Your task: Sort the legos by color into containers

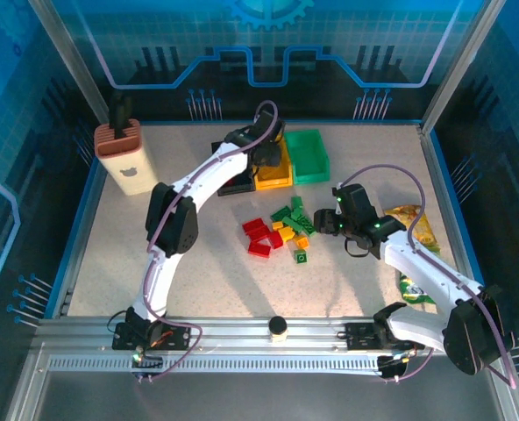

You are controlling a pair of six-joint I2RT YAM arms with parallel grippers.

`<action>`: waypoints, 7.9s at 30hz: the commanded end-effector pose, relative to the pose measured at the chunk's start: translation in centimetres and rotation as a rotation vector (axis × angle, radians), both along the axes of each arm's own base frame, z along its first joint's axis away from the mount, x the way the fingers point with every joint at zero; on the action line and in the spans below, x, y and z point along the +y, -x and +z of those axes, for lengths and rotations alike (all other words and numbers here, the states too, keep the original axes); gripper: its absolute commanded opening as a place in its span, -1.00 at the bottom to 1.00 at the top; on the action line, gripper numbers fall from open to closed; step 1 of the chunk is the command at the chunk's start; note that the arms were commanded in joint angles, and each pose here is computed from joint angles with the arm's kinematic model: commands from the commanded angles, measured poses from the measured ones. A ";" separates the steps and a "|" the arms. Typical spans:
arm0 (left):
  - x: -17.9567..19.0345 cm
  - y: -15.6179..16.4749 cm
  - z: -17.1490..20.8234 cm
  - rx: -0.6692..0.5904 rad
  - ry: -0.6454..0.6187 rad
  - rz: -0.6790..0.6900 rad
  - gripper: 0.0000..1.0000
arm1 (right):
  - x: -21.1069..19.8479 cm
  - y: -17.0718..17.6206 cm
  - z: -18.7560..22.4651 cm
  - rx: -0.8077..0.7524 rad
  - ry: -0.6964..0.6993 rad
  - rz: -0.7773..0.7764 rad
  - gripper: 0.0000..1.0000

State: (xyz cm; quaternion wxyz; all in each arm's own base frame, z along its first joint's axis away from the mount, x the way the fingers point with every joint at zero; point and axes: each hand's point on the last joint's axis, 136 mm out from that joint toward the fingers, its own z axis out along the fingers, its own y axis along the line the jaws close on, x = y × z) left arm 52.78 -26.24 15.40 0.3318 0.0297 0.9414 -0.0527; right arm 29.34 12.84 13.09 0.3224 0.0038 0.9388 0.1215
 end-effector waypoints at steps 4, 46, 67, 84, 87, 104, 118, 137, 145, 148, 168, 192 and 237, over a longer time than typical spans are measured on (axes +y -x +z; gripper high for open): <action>0.1 0.8 4.2 0.000 0.015 -0.048 0.38 | 0.8 0.7 0.5 -0.012 -0.024 0.044 0.51; 9.7 20.3 -1.4 0.027 0.108 0.067 0.25 | 11.0 0.8 -6.9 0.323 0.070 -0.130 0.10; 10.0 20.7 -2.2 0.026 0.114 0.078 0.21 | 10.7 -1.6 -7.6 0.327 -0.049 -0.451 0.08; 10.1 20.9 -3.0 0.035 0.104 0.079 0.20 | 10.5 0.9 -10.2 0.389 -0.025 -0.498 -0.02; 10.2 20.8 -3.1 0.038 0.104 0.080 0.19 | 9.6 1.5 -10.0 0.390 0.016 -0.535 -0.02; 10.4 21.1 -2.7 0.028 0.106 0.084 0.18 | 11.0 1.0 -10.4 0.400 0.019 -0.501 0.21; 10.4 21.0 -2.8 0.025 0.108 0.086 0.17 | 10.3 0.5 -11.2 0.423 0.026 -0.490 0.06; 10.7 21.7 -0.5 -0.079 0.170 0.048 0.17 | 10.0 -4.6 0.3 0.115 0.101 -0.300 -0.36; 11.2 23.3 -1.4 -0.046 0.188 0.051 0.16 | 12.3 -13.3 3.5 0.068 0.025 -0.119 -0.36; 11.2 24.4 -1.4 -0.071 0.227 0.035 0.17 | 12.2 -16.5 4.2 0.048 0.040 -0.113 -0.37; 12.3 26.5 -2.0 -0.078 0.251 0.047 0.18 | 14.3 -17.5 5.7 -0.005 0.092 0.024 0.52; 12.4 27.5 -4.3 -0.013 0.257 0.060 0.18 | 15.0 -3.3 -7.3 0.325 0.268 0.397 0.09; 12.7 27.4 -5.1 -0.012 0.234 0.063 0.18 | 13.8 -1.6 -10.9 0.394 0.406 0.353 -0.49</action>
